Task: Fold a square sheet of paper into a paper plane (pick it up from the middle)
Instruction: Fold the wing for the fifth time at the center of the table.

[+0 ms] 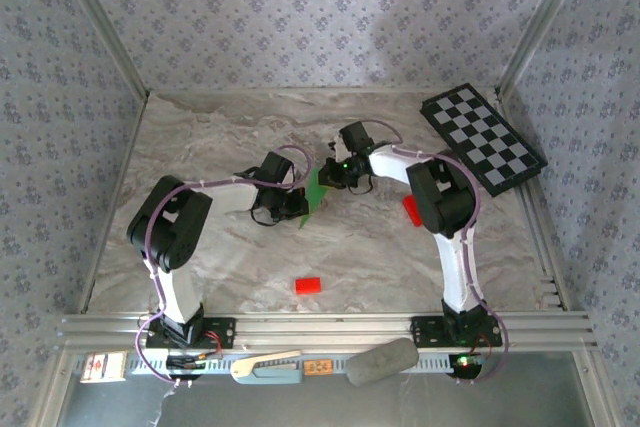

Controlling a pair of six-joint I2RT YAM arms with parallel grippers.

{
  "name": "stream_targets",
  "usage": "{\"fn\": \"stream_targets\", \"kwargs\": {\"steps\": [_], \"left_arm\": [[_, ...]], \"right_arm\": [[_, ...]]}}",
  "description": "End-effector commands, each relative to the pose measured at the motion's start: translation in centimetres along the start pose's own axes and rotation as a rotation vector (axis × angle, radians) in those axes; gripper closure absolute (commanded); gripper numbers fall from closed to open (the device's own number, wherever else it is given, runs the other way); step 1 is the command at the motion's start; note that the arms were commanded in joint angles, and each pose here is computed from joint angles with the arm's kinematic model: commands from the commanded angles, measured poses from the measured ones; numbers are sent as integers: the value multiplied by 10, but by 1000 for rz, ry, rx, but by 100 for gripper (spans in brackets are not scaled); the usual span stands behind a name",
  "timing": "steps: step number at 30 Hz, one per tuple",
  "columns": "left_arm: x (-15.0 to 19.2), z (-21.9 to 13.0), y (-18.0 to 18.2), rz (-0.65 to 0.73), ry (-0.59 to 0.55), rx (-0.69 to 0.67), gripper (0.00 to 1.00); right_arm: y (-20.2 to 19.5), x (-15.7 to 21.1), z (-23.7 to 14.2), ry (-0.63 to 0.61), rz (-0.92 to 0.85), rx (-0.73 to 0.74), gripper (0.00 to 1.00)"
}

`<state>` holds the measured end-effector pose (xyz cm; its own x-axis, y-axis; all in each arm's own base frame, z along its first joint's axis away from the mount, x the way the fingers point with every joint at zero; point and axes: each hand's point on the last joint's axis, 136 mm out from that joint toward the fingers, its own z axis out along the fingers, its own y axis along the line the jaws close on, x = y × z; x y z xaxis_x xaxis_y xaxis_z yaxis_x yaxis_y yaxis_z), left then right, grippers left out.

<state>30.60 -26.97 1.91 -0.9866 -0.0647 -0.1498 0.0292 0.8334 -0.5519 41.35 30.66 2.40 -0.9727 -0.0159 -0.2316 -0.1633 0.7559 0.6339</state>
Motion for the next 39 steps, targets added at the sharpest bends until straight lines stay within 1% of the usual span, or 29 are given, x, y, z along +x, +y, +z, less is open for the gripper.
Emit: {"fn": "stream_targets", "kwargs": {"steps": [1,13,19,24,26,28,30,33,35,37,39], "left_arm": [[45,8,56,-75,152,-183,100],[47,9,60,-76,164,-189,100],[44,9,57,-72,156,-179,100],[34,5,46,-64,135,-147,100],[22,0,32,-54,107,-100,100],[5,-11,8,-41,60,-26,100],[-12,-25,-14,-29,9,44,96],[-35,-53,-39,-15,-73,124,85],[-47,-73,-45,-17,-126,147,77],[-56,-91,-43,-30,-172,154,70],[-63,-109,-34,-49,-219,141,66]], "right_arm": [[-44,-31,1,-90,17,102,87],[-78,-60,-9,-147,114,124,87],[-84,-74,-17,-180,124,123,87],[-68,-86,-42,-228,83,117,86],[-57,-90,-58,-257,59,115,85],[-46,-90,-76,-288,42,120,83],[-40,-85,-90,-300,40,140,80],[-31,-75,-108,-308,38,179,73],[-29,-65,-114,-302,45,210,68],[-25,-55,-118,-294,45,232,63],[-21,-45,-120,-274,53,263,59]]}}
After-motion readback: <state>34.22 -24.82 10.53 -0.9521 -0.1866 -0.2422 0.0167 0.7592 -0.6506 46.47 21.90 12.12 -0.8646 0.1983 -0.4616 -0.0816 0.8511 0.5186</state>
